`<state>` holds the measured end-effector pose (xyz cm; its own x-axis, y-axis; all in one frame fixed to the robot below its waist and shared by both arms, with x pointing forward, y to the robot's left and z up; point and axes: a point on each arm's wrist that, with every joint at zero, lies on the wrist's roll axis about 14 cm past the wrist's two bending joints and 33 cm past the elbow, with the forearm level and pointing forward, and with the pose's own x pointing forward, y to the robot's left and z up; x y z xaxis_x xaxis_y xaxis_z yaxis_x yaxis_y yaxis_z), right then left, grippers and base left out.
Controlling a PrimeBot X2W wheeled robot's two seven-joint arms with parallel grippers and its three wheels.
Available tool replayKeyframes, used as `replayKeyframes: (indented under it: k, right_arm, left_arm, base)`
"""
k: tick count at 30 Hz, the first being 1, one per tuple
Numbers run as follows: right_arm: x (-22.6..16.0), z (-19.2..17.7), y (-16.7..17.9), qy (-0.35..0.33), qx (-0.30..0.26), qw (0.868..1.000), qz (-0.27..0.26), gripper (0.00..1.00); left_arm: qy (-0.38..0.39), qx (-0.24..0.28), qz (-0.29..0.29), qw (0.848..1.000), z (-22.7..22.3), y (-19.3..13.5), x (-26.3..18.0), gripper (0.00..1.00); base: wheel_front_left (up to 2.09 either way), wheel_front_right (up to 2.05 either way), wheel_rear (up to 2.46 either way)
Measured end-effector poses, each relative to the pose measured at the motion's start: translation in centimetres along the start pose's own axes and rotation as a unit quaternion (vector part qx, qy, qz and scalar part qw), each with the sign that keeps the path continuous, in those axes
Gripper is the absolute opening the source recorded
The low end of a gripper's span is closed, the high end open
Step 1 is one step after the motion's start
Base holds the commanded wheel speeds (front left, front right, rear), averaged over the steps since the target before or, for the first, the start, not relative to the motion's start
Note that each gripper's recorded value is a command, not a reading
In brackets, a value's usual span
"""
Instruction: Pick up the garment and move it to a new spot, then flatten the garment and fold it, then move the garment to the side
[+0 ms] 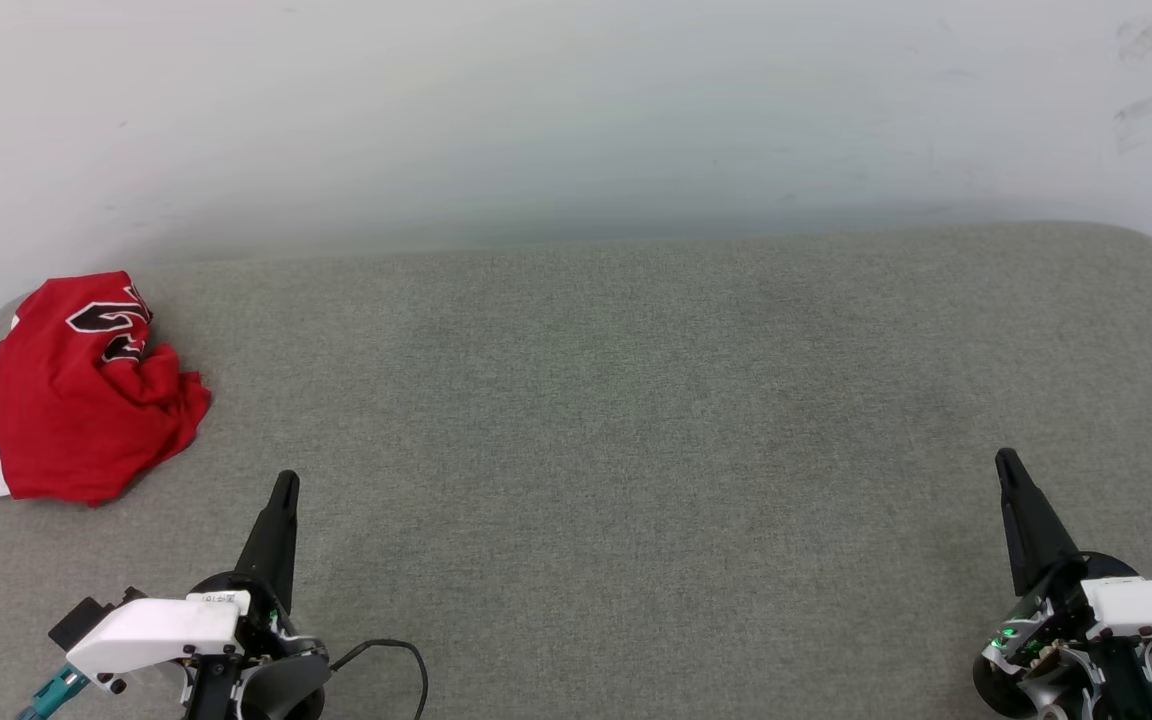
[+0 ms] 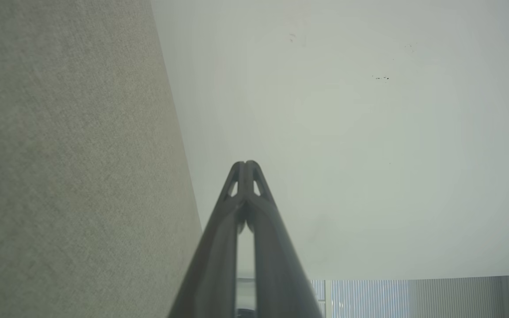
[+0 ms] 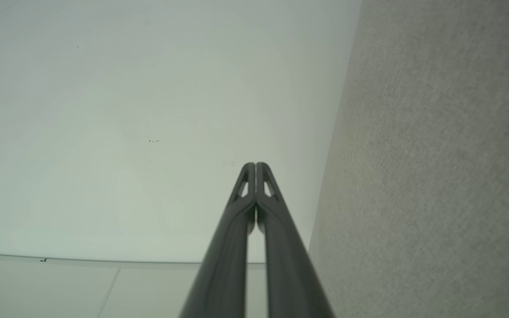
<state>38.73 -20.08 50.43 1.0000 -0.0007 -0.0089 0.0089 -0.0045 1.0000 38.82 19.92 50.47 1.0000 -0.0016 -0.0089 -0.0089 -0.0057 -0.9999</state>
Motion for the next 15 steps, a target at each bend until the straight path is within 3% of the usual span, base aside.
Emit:
replayKeyframes:
  k: [15]
  right_arm:
    - [0.00,0.00,0.00,0.000,0.000,1.000,0.000,0.00]
  left_arm:
    - [0.000,0.000,0.000,1.000,0.00,0.00,0.00,0.00]
  base:
    - [0.00,0.00,0.00]
